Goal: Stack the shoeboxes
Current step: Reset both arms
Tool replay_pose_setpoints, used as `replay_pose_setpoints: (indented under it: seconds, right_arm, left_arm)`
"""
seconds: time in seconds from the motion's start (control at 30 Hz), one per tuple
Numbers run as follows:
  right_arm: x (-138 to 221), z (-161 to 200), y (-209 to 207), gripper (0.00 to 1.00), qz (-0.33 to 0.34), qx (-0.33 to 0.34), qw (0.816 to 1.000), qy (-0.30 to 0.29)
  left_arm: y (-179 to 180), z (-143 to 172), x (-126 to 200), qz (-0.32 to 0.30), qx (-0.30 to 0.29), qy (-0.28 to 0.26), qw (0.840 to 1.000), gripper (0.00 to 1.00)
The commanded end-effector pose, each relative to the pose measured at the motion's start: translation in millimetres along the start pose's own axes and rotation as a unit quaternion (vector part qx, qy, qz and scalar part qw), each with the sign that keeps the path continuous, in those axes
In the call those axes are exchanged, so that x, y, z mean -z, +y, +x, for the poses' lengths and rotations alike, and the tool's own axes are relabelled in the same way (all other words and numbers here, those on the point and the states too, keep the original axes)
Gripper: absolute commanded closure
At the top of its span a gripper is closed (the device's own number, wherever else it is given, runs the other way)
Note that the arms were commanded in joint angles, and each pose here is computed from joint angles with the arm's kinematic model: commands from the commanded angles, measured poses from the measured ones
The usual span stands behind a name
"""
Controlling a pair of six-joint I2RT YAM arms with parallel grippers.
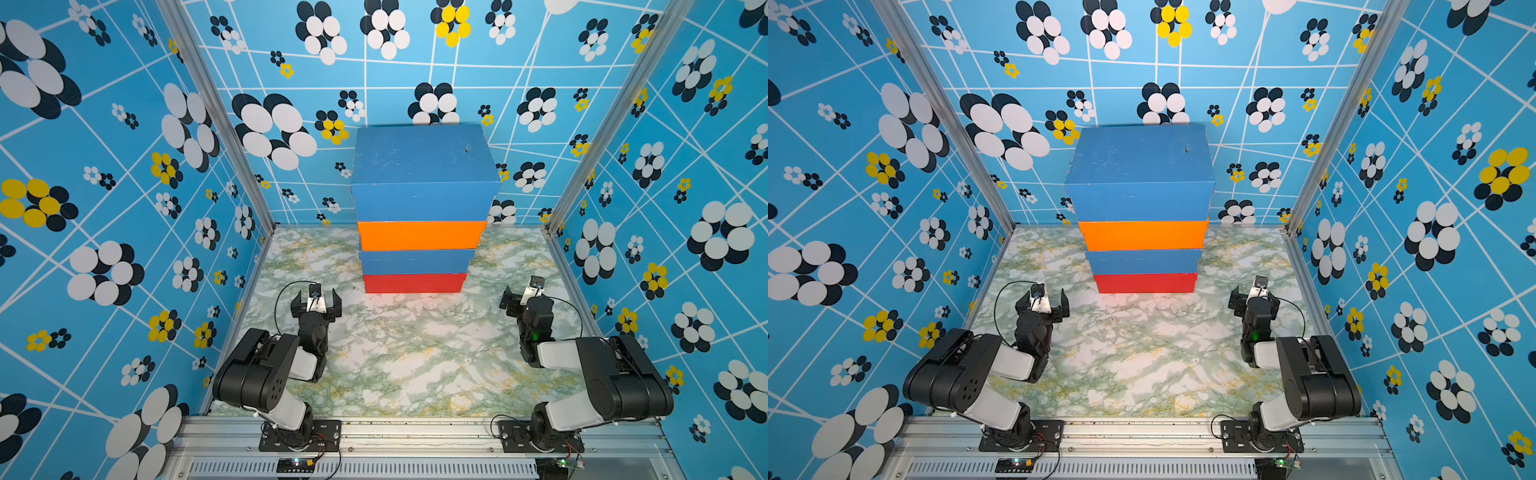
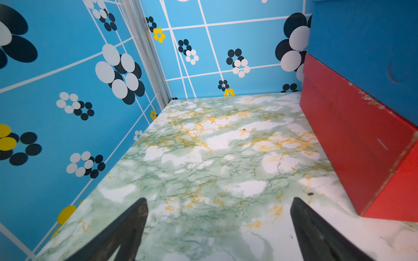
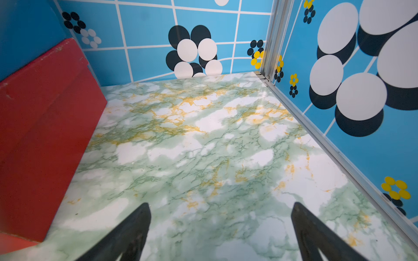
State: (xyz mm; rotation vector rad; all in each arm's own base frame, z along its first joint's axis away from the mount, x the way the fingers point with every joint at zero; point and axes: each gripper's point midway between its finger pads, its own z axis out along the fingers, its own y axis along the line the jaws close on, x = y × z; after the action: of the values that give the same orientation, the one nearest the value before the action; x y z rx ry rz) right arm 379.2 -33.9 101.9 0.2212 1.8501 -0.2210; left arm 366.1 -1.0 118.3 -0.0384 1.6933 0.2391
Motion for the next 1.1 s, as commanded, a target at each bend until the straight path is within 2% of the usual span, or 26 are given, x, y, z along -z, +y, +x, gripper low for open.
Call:
replay_pose_setpoints:
  seconds: [0.0, 0.5, 0.77, 1.07]
  right_arm:
    - [-4, 4, 6, 0.01, -0.011, 0.018, 1.0, 0.019]
    - [-10, 4, 9, 0.01, -0.011, 0.024, 0.999, 0.036]
    - [-11, 5, 8, 0.01, -0.015, 0.018, 0.999, 0.04]
    - [-12, 5, 8, 0.01, -0.018, 0.016, 0.999, 0.042]
  left_arm:
    - [-6, 9, -10, 0.017, 0.008, 0.032, 0.999, 0.01]
    - [-6, 11, -22, 0.021, 0.011, 0.057, 0.998, 0.0]
    - [-3, 16, -34, 0.054, 0.043, 0.091, 0.993, 0.0]
    - [-2, 17, -34, 0.059, 0.047, 0.092, 0.993, 0.0]
